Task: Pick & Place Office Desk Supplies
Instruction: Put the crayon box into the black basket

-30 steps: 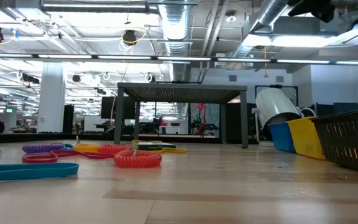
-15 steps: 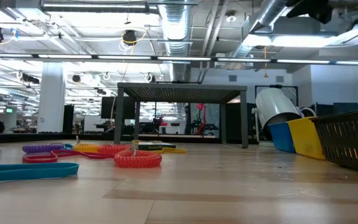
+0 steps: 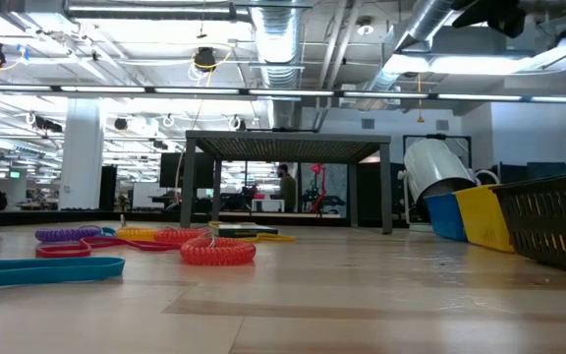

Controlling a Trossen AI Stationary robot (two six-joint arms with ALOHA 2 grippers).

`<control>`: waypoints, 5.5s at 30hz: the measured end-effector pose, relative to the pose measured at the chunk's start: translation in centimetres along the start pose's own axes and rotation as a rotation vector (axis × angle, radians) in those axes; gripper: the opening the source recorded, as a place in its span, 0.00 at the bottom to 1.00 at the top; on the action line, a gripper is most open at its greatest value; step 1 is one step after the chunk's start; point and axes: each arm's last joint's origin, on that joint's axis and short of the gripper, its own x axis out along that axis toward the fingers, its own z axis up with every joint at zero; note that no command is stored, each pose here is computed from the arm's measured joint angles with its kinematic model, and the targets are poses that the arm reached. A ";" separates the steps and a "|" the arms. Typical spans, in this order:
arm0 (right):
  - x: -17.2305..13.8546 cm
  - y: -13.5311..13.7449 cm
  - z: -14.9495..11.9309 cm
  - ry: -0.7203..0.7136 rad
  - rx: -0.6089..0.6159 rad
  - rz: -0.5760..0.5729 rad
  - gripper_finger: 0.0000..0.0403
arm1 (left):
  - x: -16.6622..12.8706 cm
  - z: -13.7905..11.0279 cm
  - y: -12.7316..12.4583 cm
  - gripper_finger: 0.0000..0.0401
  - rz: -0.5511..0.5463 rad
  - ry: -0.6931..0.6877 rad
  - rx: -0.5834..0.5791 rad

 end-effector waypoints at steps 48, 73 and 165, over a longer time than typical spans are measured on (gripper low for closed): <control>0.0 0.3 0.4 -0.033 0.036 0.045 0.33 | -2.3 1.5 0.0 0.00 -0.104 -0.135 0.045; 9.9 6.4 1.6 0.161 -0.147 0.496 0.33 | -5.0 1.8 -2.1 0.00 -0.434 -0.257 0.156; 25.7 16.9 3.1 -0.006 -0.242 1.074 0.51 | -15.6 6.9 -6.9 0.00 -1.383 -0.625 0.437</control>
